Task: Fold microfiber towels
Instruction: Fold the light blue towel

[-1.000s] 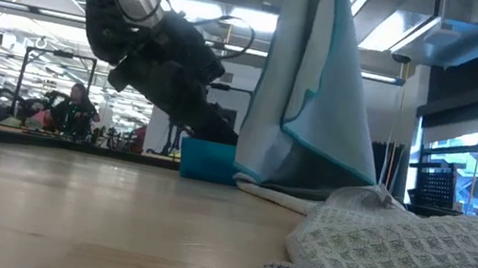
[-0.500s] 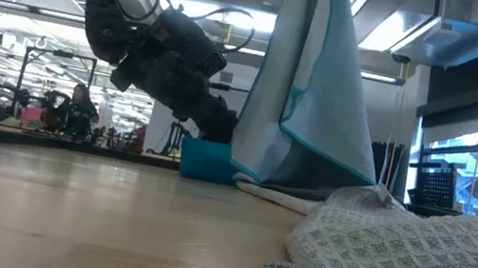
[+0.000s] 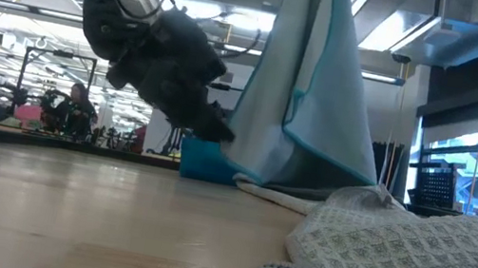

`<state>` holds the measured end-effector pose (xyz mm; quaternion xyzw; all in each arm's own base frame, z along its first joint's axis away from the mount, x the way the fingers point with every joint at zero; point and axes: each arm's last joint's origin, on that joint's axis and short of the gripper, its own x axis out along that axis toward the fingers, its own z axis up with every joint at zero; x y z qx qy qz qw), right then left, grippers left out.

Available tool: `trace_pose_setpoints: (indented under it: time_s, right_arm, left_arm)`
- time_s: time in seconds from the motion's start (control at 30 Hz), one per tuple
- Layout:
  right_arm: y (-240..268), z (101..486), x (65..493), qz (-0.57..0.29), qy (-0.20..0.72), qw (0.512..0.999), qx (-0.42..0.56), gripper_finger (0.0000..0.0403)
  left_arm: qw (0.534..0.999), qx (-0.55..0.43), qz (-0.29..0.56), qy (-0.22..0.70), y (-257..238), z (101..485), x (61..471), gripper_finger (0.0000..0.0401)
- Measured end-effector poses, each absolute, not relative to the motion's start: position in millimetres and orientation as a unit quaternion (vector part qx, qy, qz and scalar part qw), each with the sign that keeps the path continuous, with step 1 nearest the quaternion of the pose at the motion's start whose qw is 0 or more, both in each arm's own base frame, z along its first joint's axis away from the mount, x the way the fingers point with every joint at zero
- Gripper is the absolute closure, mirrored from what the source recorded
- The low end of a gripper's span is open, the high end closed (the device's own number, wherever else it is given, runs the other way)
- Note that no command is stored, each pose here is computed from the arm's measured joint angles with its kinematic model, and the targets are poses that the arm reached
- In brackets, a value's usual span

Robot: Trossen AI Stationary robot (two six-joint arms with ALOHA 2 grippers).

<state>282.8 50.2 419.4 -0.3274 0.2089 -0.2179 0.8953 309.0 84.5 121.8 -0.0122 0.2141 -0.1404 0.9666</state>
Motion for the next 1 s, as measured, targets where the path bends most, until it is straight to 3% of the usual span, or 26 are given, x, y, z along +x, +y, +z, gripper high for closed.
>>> trace_pose_setpoints:
  time_s: [0.27,0.5,1.0]
  right_arm:
    - [50,416,282,-0.216,0.222,0.895,-0.322,0.0395]
    - [50,413,280,-0.217,0.233,0.896,-0.309,0.0395]
    - [40,376,284,-0.211,0.274,0.914,-0.211,0.0395]
  left_arm:
    - [0.961,-0.036,-0.104,0.254,101,116,299,0.0392]
    - [0.960,-0.042,-0.087,0.261,107,133,290,0.0400]
    - [0.951,0.058,0.091,0.289,71,252,198,0.0401]
